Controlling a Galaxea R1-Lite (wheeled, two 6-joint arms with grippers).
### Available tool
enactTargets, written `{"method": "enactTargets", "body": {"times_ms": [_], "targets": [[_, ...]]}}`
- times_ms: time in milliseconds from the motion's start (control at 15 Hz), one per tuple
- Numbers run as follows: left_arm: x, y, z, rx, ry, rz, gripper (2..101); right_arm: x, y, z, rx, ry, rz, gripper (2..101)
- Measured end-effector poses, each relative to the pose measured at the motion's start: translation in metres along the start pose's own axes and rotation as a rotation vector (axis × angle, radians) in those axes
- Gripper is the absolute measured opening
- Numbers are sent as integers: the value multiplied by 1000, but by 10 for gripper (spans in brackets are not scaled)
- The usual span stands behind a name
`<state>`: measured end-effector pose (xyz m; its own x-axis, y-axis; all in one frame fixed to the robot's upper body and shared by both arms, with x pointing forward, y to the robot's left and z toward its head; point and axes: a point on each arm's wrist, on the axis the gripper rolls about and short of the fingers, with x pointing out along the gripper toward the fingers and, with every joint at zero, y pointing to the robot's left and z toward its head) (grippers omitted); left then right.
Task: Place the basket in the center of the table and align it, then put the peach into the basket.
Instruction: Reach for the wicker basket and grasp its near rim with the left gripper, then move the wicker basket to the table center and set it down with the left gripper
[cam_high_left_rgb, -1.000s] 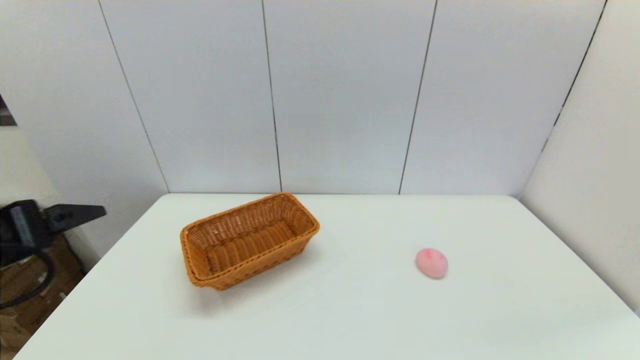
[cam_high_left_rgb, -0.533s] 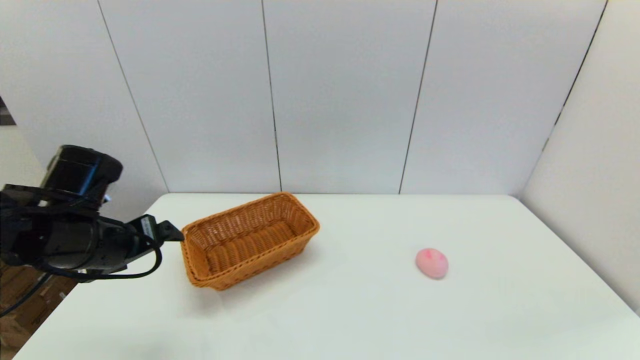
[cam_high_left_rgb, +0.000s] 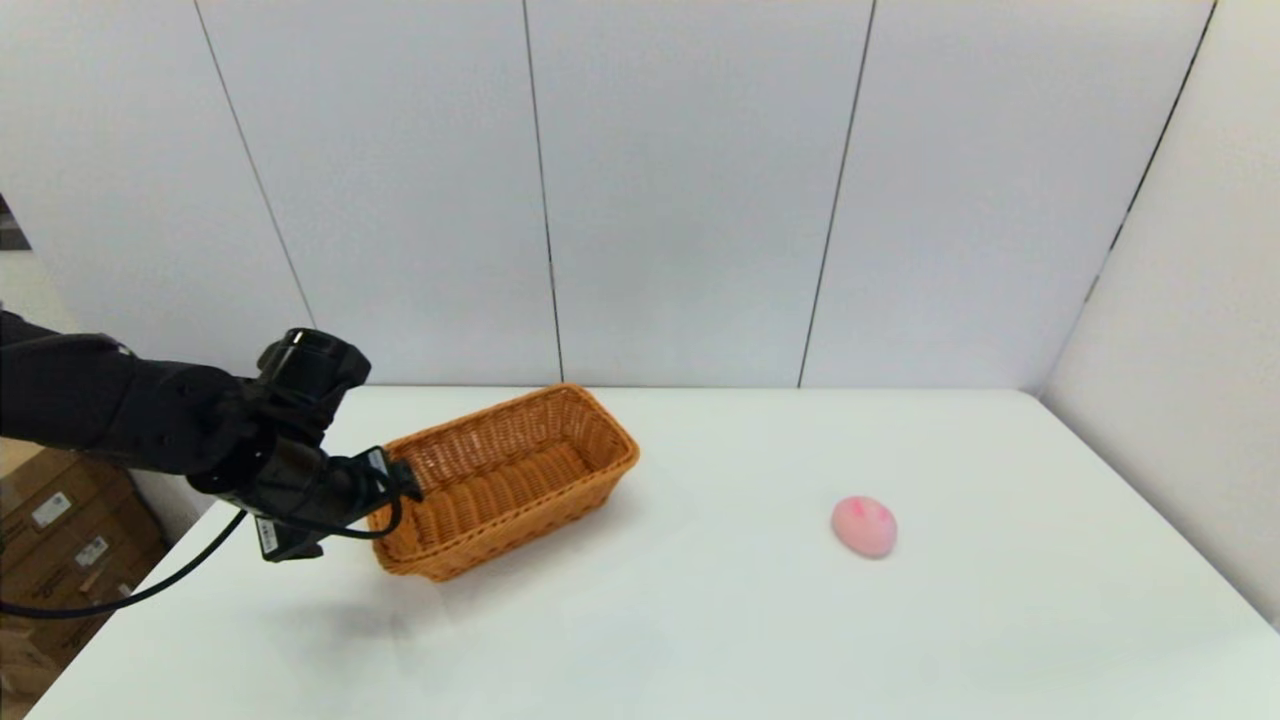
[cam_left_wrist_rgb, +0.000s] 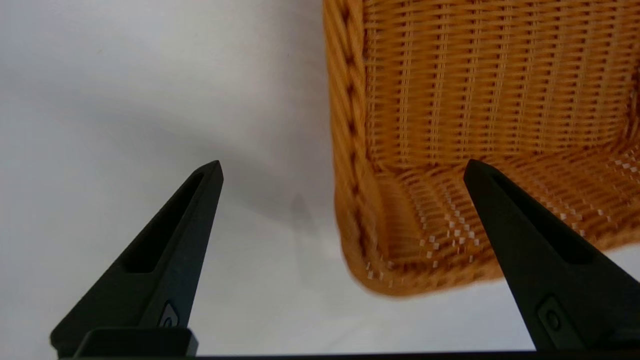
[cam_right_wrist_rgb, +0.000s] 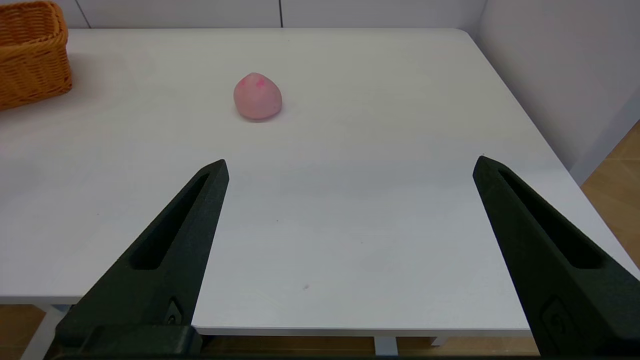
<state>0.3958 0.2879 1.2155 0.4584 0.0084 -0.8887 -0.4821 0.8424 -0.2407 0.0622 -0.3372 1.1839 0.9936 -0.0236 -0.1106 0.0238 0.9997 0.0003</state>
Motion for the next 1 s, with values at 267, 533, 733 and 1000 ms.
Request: {"method": "enactTargets", "body": {"times_ms": [267,533,733,1000], "targets": [[34,-6,12,-17,37,32,925,0,0,0,0,-2,0,971],[60,-3,20,-48,97,35,577,0,0,0,0,-1,1,971],[66,-3,20,-51,112,34,383,0,0,0,0,0,0,971],[64,-4,21,-68,132,0,150,0,0,0,0,2,1,971]]}}
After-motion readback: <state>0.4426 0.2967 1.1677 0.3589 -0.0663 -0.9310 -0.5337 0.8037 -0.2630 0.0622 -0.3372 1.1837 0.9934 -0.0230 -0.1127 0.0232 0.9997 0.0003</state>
